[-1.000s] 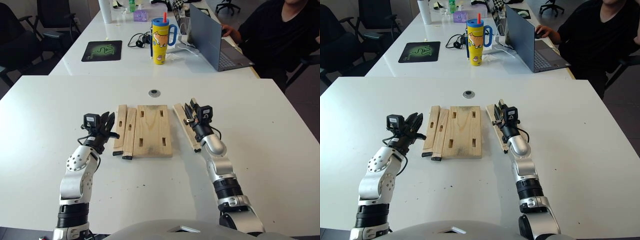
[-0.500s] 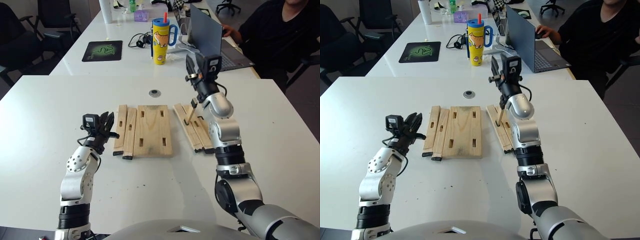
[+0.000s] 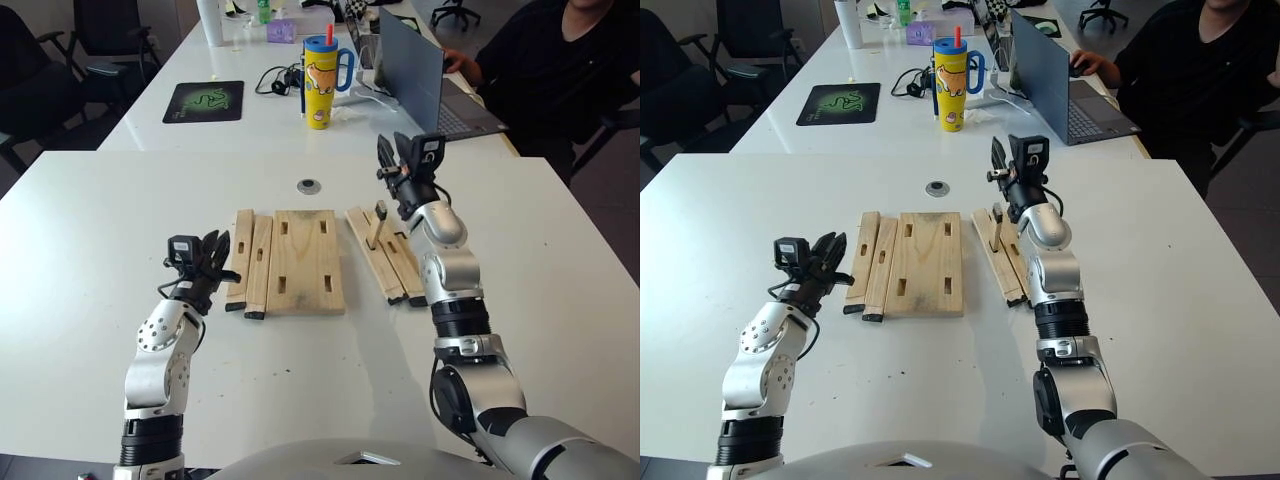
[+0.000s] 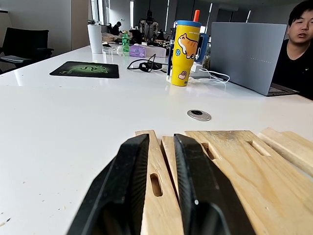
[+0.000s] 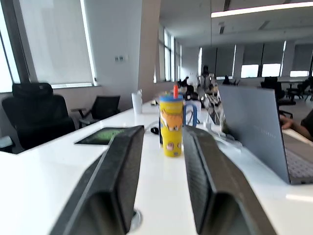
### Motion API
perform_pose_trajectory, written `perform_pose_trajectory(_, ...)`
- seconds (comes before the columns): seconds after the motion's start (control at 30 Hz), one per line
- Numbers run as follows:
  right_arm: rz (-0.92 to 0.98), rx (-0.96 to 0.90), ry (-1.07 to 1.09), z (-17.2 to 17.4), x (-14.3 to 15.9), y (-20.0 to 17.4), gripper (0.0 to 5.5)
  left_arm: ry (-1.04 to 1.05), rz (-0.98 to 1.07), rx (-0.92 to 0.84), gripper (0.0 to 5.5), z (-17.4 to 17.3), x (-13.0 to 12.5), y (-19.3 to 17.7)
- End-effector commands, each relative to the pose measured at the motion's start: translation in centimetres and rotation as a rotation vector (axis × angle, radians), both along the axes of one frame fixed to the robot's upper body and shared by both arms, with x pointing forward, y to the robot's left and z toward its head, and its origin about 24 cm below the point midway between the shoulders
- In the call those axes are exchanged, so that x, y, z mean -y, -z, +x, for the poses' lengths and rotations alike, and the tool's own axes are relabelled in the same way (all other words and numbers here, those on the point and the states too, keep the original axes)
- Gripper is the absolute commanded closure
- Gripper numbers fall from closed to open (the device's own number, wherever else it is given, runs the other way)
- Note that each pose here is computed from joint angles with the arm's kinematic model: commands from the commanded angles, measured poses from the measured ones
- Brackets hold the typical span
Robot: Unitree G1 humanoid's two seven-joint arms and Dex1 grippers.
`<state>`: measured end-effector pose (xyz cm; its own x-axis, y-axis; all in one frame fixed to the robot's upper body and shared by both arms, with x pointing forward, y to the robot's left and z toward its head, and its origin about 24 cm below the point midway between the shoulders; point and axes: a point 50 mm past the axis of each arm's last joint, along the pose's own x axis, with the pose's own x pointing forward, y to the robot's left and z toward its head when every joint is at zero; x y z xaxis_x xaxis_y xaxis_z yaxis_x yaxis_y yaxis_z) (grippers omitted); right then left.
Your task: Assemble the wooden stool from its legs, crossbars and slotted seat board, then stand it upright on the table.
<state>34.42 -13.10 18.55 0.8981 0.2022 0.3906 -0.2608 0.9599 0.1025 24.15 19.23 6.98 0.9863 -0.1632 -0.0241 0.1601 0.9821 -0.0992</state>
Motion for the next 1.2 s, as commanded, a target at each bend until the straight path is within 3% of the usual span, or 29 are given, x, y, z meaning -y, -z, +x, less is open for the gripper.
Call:
perform_pose_trajectory(0.03,0.082,0.117,0.019,-0.5,0.7,-4.7,4.07,-0.005,0.002,-0.006,4.52,0.0,0.0,0.2)
perform_pose_trajectory(0.17,0.015,0.072,0.048,-0.6,2.1,-4.3,4.07,-0.026,0.0,0.0,4.52,-0.4,0.0,0.1)
perform_pose_trajectory(0.33,-0.163,-0.18,0.112,-2.7,6.0,3.6,4.07,-0.051,-0.008,0.007,4.52,-0.8,-0.2,0.1)
perform_pose_trajectory(0.5,-0.271,-0.416,0.02,-6.0,6.9,9.9,3.34,-0.063,-0.014,0.001,4.52,-1.1,0.1,0.4)
perform_pose_trajectory(0.67,-0.316,-0.518,-0.16,-7.8,5.1,10.5,2.52,-0.066,-0.009,0.012,4.52,-0.9,-0.1,0.0)
perform_pose_trajectory(0.9,-0.31,-0.782,-0.261,-9.1,3.7,10.5,2.52,-0.065,-0.002,0.007,4.52,-1.4,-0.2,-0.1)
perform_pose_trajectory(1.2,-0.37,-0.955,-0.273,-10.2,2.8,12.2,2.52,-0.058,-0.001,0.001,4.52,-1.4,0.1,-0.1)
